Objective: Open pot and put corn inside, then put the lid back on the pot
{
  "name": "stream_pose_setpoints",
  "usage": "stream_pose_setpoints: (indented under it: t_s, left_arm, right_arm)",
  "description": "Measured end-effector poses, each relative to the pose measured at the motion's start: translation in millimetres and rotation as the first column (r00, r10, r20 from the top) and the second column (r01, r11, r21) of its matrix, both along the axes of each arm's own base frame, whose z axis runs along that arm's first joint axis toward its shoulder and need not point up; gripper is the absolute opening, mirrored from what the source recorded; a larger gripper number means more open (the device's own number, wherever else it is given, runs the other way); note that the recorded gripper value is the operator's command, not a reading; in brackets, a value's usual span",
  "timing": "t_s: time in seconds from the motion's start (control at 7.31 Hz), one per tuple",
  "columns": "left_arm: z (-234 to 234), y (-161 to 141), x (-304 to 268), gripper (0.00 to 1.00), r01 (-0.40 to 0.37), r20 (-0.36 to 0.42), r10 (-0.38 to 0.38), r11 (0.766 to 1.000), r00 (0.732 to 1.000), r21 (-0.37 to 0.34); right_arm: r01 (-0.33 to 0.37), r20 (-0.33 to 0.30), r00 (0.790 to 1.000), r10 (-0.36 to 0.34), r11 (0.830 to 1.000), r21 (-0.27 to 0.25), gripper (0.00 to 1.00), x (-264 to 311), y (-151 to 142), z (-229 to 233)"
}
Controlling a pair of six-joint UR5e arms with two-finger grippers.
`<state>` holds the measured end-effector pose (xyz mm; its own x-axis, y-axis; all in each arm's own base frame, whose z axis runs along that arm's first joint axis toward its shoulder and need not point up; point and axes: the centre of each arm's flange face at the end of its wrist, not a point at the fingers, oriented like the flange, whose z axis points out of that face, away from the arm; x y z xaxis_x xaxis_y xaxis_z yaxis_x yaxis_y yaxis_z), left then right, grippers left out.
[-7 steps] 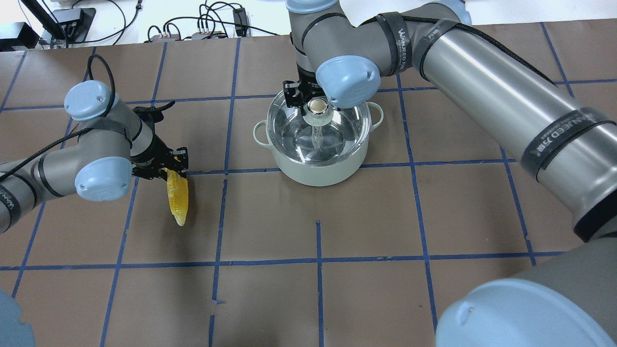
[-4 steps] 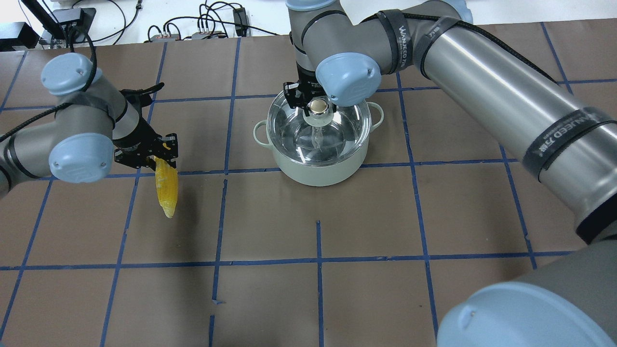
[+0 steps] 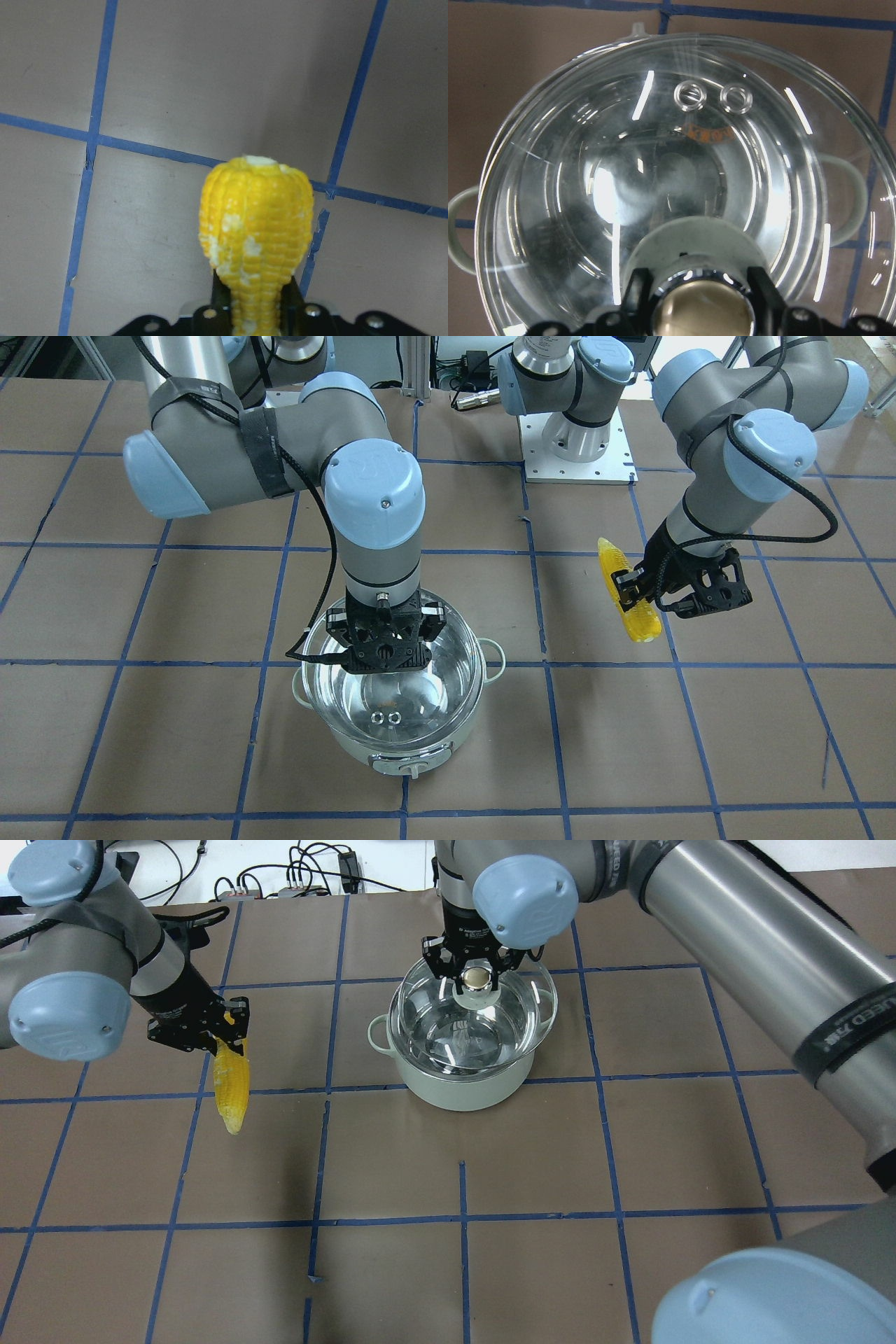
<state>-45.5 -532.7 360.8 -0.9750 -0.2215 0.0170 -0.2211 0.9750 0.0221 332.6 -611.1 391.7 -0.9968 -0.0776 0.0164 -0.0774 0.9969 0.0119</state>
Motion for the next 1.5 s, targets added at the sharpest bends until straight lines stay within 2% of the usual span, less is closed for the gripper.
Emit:
stream_pose_setpoints:
  t_s: [0.27,0.41,0.68,0.96,1.23,1.5]
  left_arm:
    - [14.0,0.5,-21.9,0.03,0.012,0.002,-0.012,1.0,1.0,-0.004]
    - [23.3,0.2,-50.4,0.03,0.007,0.011,-0.007,1.0,1.0,-0.011]
    - [40.9,-1.4,-139.1,0.03,0.001,0.029,0.0,1.0,1.0,-0.027]
    - [39.2,-8.2,-215.7,0.03,-0.03,0.026,0.031,0.999,0.999,-0.026]
    - [29.5,-27.6,-273.0,0.03,-0.041,0.021,0.042,0.999,0.999,-0.033]
    - [14.4,-63.4,-313.3,0.03,-0.035,0.021,0.036,0.998,0.999,-0.047]
  right_arm:
    - [-0.002,-0.006,1.0,0.002,0.999,0.044,0.11,-60.7,-25.6,10.5]
    - [0.001,-0.003,1.0,-0.001,0.998,0.069,0.1,-100.9,-38.7,9.4]
    - [0.004,0.009,1.0,-0.005,0.996,0.093,0.09,-189.9,-61.8,5.4]
    - [0.002,0.019,1.0,-0.005,0.994,0.112,0.08,-259.6,-73.8,-4.7]
    - [0.006,0.026,1.0,-0.009,0.992,0.123,0.08,-289.2,-78.6,-13.8]
    - [0.003,0.026,1.0,-0.006,0.993,0.12,0.08,-295.2,-80.8,-16.3]
